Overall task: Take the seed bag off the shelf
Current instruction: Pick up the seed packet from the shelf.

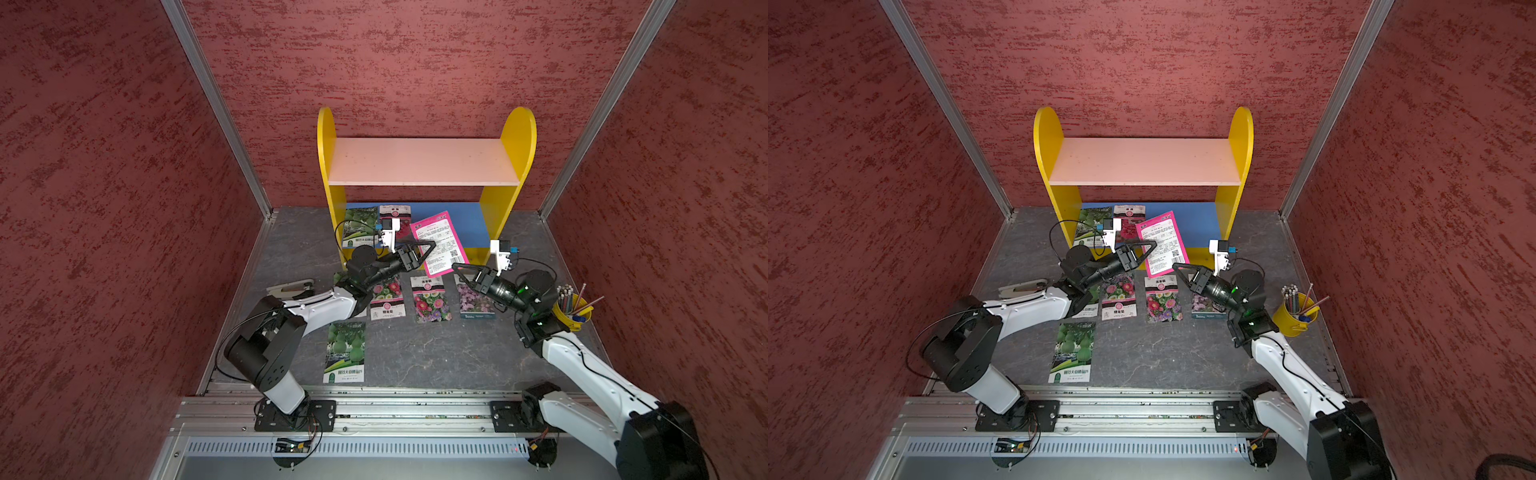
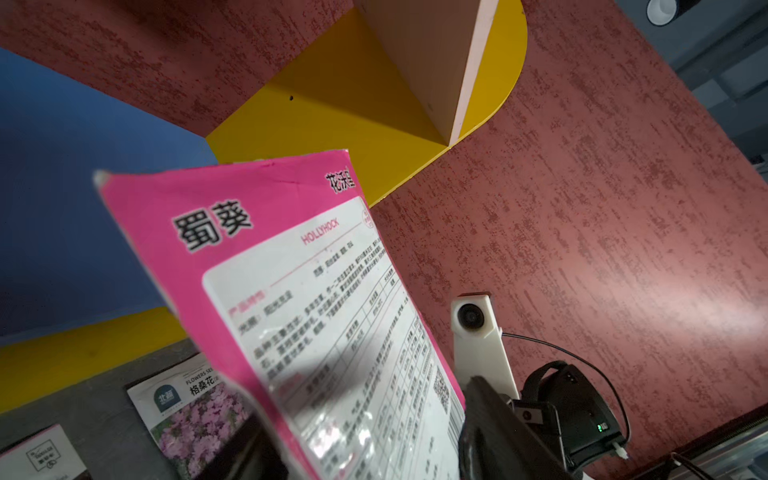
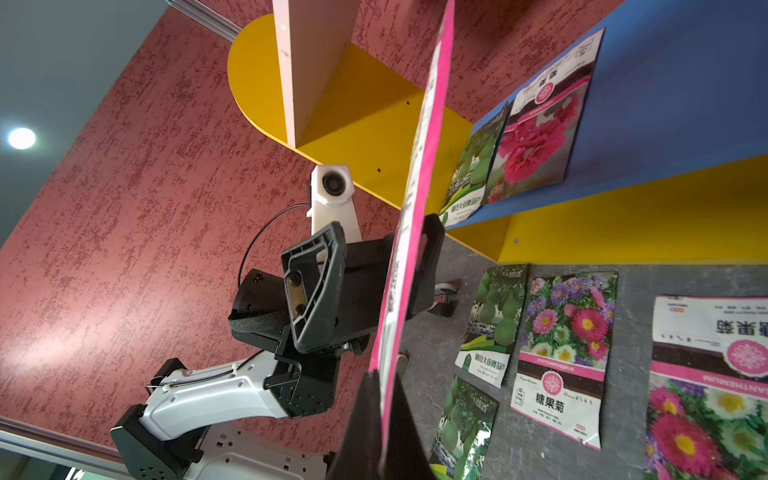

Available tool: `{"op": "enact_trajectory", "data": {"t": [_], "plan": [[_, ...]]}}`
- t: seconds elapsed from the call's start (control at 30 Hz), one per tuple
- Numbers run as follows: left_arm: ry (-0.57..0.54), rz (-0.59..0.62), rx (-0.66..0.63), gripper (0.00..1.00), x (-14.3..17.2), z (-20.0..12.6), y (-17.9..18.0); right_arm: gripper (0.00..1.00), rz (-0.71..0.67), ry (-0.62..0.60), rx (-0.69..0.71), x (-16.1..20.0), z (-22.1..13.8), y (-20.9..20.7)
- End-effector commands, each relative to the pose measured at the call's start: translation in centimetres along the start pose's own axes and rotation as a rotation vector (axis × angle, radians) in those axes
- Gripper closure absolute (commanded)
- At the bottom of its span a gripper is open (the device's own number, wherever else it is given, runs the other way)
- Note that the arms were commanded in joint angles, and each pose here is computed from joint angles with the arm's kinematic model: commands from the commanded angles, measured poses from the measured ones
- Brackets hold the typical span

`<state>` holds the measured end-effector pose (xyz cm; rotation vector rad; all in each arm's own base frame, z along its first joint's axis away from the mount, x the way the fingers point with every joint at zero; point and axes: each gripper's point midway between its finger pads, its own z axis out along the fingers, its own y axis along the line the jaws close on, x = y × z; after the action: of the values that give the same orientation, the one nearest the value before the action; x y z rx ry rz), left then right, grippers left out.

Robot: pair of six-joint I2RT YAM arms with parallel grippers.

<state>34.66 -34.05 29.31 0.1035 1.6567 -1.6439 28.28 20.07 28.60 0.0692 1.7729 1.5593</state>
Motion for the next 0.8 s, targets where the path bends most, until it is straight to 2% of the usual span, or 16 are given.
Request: {"op": "enact_trajectory", "data": {"t": [0.0, 0.2, 0.27, 0.33, 0.4, 0.47, 0.57, 0.77], "plan": [[-0.023, 0.011, 0.063, 0.54, -1.0, 0.3, -1.5, 1.0, -0.025, -0.006, 0.036, 0.3, -0.1, -0.4], [0.003, 0.009, 0.065, 0.84, -0.9, 0.2, -1.8, 1.0, -0.045, 0.002, 0.048, 0.3, 0.2, -0.3], [0.01, 0.007, 0.069, 0.88, -1.0, 0.0, -1.9, 1.0, -0.045, 0.007, 0.045, 0.4, 0.3, -0.2], [0.015, 0.001, 0.069, 0.91, -1.0, -0.2, -2.0, 0.92, -0.049, 0.013, 0.039, 0.4, 0.4, 0.0], [0.032, -0.002, 0.084, 0.96, -1.3, -0.3, -2.4, 0.78, -0.067, 0.029, 0.037, 0.5, 0.4, 0.3], [0.065, -0.001, 0.1, 1.0, -1.2, -0.4, -2.8, 0.7, -0.099, 0.048, 0.055, 0.5, 0.3, 0.5], [0.129, 0.01, 0.135, 1.0, -1.3, -0.9, -3.7, 0.58, -0.165, 0.088, 0.085, 0.7, 0.2, 0.9], [0.252, 0.029, 0.196, 1.0, -1.2, -2.9, -4.9, 0.45, -0.281, 0.183, 0.107, 0.6, 0.0, 2.5]]}}
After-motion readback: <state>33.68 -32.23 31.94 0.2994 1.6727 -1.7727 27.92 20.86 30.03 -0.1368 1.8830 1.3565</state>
